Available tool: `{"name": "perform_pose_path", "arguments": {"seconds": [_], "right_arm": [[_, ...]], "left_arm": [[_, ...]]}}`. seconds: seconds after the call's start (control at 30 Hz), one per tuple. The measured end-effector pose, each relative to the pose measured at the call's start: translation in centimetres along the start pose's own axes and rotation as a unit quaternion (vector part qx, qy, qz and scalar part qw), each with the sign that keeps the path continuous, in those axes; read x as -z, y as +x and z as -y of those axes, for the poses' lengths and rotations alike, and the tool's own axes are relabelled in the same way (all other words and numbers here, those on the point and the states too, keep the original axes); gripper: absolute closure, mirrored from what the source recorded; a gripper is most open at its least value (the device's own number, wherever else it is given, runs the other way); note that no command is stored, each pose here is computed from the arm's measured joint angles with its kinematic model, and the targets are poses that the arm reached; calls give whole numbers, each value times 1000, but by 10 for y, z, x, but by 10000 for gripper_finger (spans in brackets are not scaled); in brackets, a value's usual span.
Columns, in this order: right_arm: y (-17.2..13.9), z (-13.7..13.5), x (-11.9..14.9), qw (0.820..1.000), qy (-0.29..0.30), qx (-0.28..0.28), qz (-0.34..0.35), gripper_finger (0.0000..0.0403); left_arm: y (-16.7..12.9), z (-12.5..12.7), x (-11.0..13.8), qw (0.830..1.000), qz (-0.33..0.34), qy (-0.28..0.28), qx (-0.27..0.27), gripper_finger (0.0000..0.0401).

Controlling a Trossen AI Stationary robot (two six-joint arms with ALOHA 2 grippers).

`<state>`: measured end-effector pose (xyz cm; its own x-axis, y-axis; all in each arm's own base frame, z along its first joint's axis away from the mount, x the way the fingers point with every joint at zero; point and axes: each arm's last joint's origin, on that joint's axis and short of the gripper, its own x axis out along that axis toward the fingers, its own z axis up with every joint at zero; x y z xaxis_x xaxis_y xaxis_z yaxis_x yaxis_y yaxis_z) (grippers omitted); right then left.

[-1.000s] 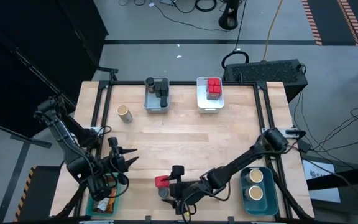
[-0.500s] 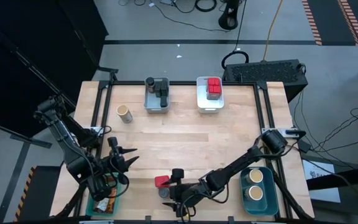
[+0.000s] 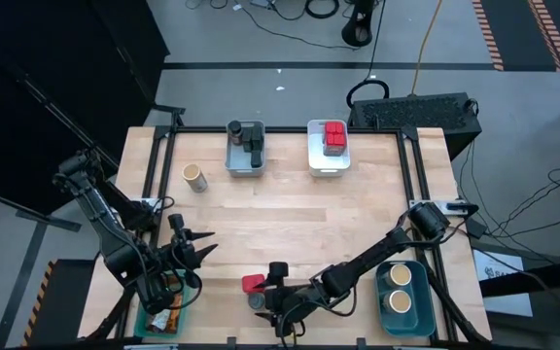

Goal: Sort spices by type
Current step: Put the black spice bottle into the gray bin

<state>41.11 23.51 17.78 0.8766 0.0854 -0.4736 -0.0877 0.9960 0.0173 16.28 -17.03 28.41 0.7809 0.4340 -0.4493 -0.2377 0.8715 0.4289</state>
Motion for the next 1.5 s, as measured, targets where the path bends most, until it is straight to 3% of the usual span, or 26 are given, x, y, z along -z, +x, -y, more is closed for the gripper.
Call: {"name": "perform_pose_path", "arguments": {"seconds": [0.77,1.03,1.2,1.5], "right_arm": [[2,5,0,1000,2,-7,-11,223],[-2,6,-4,1000,5,-27,-13,233],[-18,15,-31,998,22,-57,12,234],[-57,67,-76,1000,17,-14,17,234]], "left_arm": [[0,0,0,1000,0,0,0,257],[0,0,0,1000,0,0,0,257],[0,0,0,1000,3,1,-4,257],[0,-3,1,999,16,19,-28,257]]}}
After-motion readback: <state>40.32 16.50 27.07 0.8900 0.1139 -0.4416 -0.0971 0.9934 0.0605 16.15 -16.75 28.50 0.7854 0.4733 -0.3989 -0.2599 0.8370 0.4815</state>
